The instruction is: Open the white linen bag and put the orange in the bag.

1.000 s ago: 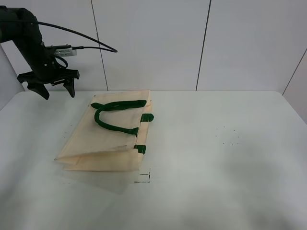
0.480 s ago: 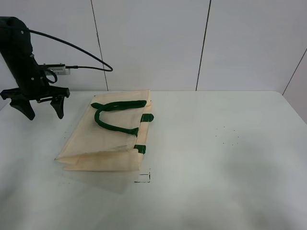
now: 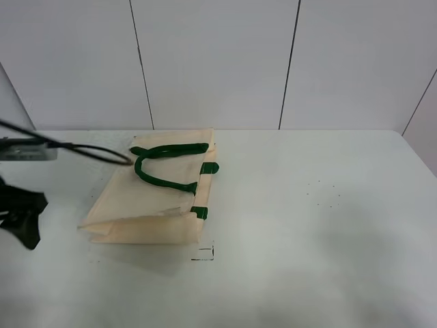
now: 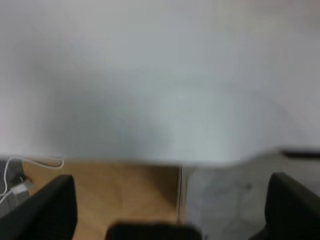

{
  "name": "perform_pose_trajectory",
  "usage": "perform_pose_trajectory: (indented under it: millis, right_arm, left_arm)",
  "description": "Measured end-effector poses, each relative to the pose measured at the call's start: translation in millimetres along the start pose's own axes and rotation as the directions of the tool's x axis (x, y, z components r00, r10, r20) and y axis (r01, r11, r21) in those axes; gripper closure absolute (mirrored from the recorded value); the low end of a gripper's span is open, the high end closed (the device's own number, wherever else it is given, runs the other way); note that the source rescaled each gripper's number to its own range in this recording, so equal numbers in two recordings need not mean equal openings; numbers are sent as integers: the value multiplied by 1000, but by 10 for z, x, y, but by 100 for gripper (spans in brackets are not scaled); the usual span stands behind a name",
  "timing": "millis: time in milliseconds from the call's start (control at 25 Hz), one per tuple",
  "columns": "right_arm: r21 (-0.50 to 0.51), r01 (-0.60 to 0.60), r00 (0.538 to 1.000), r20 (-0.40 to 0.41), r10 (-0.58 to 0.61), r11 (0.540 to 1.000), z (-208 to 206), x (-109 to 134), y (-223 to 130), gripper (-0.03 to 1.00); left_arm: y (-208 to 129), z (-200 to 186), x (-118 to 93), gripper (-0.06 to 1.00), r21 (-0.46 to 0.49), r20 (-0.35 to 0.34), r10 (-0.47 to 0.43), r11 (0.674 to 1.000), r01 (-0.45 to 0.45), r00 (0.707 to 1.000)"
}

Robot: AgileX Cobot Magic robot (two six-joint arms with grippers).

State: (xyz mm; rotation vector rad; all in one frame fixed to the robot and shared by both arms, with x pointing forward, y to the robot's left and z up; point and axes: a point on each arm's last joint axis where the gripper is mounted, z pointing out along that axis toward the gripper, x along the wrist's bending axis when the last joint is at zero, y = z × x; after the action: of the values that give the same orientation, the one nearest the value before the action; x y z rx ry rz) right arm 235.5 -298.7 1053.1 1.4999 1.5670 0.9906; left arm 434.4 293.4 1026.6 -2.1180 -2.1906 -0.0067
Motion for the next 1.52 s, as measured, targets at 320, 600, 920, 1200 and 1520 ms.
perform_pose_trajectory:
  millis: [320, 600, 920, 1200, 1520]
  right_arm:
    - [0, 0, 1000, 0, 0, 1000, 0, 0, 0, 0]
    - [0, 0, 1000, 0, 0, 1000, 0, 0, 0, 0]
    - [0, 0, 1000, 0, 0, 1000, 0, 0, 0, 0]
    - [0, 0, 1000, 0, 0, 1000, 0, 0, 0, 0]
    - [0, 0, 1000, 0, 0, 1000, 0, 0, 0, 0]
  left_arm:
    - [-1007, 129, 98, -2, -294, 34, -7, 956, 17, 999]
    - [-1534, -5, 162, -2, -630, 66, 7, 776, 36, 998]
    - [-1885, -29, 204, -2, -795, 86, 6, 602, 65, 996]
    - [-2048, -10, 214, -2, -853, 98, -48, 511, 109, 994]
    - [-2063, -8, 213, -2, -858, 100, -48, 502, 111, 994]
